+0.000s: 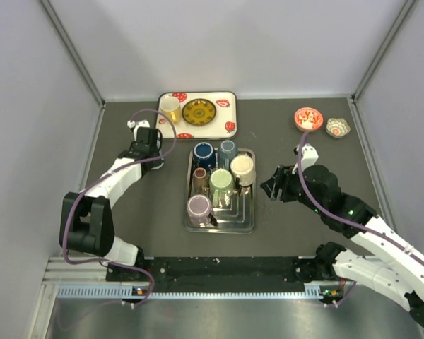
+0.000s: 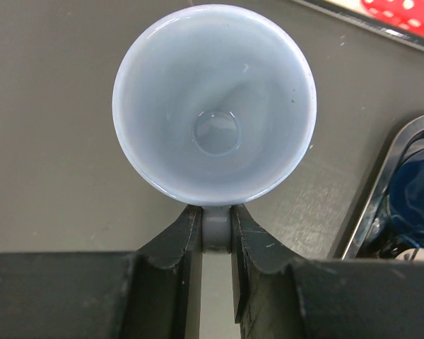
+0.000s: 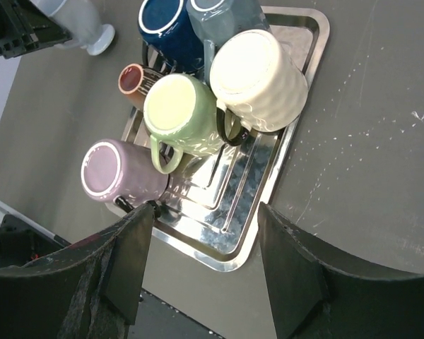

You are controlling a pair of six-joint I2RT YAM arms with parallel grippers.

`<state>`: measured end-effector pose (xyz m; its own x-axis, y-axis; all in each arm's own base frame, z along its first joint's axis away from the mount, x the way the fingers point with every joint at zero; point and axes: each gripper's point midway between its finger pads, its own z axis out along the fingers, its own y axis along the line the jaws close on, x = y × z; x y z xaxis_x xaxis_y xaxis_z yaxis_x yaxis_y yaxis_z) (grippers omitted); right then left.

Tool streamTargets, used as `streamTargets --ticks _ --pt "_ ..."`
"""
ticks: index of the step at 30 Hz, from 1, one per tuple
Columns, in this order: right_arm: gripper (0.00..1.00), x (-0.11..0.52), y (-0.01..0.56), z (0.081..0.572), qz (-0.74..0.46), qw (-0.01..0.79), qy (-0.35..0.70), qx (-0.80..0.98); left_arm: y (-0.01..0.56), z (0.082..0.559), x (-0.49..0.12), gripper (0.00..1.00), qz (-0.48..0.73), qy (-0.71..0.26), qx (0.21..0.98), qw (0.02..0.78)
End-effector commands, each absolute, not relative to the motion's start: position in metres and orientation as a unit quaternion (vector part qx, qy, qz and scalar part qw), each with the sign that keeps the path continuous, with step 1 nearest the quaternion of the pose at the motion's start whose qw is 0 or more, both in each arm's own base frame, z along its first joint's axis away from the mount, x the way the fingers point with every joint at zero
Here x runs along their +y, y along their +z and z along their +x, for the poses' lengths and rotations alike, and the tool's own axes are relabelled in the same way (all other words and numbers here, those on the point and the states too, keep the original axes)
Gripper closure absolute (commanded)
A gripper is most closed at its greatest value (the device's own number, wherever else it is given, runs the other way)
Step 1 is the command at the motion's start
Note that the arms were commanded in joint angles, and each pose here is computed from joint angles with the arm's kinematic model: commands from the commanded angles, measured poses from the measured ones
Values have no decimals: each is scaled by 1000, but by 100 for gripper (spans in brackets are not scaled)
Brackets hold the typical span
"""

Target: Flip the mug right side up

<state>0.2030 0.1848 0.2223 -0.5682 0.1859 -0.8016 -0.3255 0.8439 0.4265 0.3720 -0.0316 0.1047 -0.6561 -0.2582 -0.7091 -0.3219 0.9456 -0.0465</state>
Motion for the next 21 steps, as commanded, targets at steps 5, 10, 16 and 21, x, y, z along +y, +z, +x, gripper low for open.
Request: streamTargets --ticks 5,10,16,21 --pt "39 189 224 213 -48 476 268 836 127 422 -42 100 -162 10 872 461" --pt "39 194 218 215 -53 467 264 842 104 424 -38 90 -155 34 886 436" --pt "38 195 214 214 -60 461 265 845 107 415 -31 68 -171 49 885 429" --pt "36 199 208 209 -82 446 264 851 135 398 -21 48 -192 61 874 442"
